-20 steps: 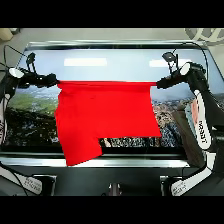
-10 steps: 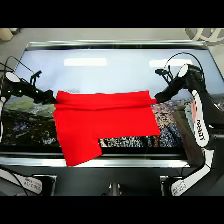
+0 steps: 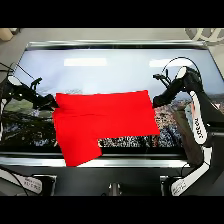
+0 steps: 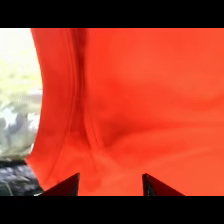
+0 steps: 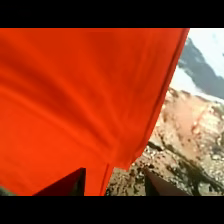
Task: Fold the shirts.
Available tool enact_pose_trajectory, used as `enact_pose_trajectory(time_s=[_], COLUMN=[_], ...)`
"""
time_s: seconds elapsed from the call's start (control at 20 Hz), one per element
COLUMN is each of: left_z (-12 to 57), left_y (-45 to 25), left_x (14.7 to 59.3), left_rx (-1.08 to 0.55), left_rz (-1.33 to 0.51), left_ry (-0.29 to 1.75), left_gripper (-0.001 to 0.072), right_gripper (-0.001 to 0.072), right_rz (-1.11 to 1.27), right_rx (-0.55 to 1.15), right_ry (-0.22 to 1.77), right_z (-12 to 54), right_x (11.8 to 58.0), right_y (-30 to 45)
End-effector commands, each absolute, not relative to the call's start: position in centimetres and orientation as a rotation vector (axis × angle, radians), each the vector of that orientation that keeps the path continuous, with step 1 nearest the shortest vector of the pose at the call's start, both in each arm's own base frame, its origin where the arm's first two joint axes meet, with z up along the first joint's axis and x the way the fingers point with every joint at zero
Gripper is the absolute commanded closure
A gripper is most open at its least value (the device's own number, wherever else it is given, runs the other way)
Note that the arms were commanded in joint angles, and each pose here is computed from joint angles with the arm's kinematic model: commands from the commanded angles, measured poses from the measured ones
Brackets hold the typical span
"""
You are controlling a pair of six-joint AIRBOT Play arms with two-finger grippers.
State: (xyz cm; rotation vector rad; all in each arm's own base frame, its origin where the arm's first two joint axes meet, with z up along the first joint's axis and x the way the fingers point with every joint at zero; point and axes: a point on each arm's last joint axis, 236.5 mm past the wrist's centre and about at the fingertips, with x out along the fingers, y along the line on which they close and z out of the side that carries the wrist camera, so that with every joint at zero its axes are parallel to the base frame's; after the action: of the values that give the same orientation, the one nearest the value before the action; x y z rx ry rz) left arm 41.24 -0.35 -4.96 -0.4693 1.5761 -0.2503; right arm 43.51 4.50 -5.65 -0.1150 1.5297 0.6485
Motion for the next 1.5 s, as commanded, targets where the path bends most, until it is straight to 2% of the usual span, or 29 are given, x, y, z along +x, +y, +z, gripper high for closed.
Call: enact_pose_trajectory(time_s=[0.0, 0.15, 0.4, 0.55, 0.7, 0.95, 1.05, 1.1, 1.15, 1.2, 1.25, 1.3, 1.35, 1.45], left_z=[-2.5, -1.0, -7.9, -9.3, -10.0, -10.7, -10.9, -11.0, -11.2, -11.3, -11.3, -11.3, -11.3, -11.1], left_y=[0.6, 0.8, -2.4, -3.8, -4.3, -5.3, -5.4, -5.6, -5.9, -6.1, -6.3, -6.3, -6.3, -6.2], left_x=[39.5, 36.2, 24.3, 19.9, 18.8, 20.1, 20.5, 20.6, 20.6, 20.6, 20.6, 20.7, 20.7, 20.8], left_rx=[-0.494, -0.522, -0.605, -0.585, -0.606, -0.679, -0.679, -0.681, -0.674, -0.660, -0.649, -0.651, -0.650, -0.646], left_rz=[-0.250, -0.229, -0.139, -0.185, -0.181, -0.164, -0.161, -0.155, -0.153, -0.159, -0.167, -0.164, -0.164, -0.164], left_ry=[1.613, 1.615, 1.668, 1.712, 1.729, 1.661, 1.645, 1.644, 1.645, 1.646, 1.646, 1.645, 1.642, 1.633], left_gripper=[0.0243, 0.0243, 0.0242, 0.0242, 0.0242, 0.0242, 0.0242, 0.0244, 0.0261, 0.0319, 0.0416, 0.0610, 0.0664, 0.0665], right_gripper=[0.0300, 0.0302, 0.0301, 0.0301, 0.0301, 0.0297, 0.0253, 0.0182, 0.0149, 0.0148, 0.0149, 0.0150, 0.0150, 0.0150], right_rz=[0.680, 0.620, 0.609, 0.666, 0.656, 0.644, 0.632, 0.647, 0.669, 0.678, 0.679, 0.676, 0.673, 0.660], right_rx=[-0.093, 0.001, 0.036, 0.021, 0.019, 0.011, 0.043, 0.079, 0.109, 0.131, 0.151, 0.163, 0.162, 0.158], right_ry=[1.556, 1.604, 1.618, 1.658, 1.639, 1.626, 1.641, 1.650, 1.661, 1.672, 1.684, 1.690, 1.694, 1.674], right_z=[-2.8, -1.0, -4.1, -5.3, -5.4, -5.6, -6.0, -6.4, -7.1, -7.7, -8.4, -9.1, -9.7, -10.6], right_x=[41.4, 39.1, 34.2, 31.8, 32.3, 32.6, 32.2, 31.7, 30.8, 30.1, 29.5, 29.0, 28.7, 28.9], right_y=[2.5, -0.5, 0.6, 1.0, 1.0, 0.8, 1.1, 1.8, 2.5, 2.9, 3.2, 3.5, 3.8, 4.4])
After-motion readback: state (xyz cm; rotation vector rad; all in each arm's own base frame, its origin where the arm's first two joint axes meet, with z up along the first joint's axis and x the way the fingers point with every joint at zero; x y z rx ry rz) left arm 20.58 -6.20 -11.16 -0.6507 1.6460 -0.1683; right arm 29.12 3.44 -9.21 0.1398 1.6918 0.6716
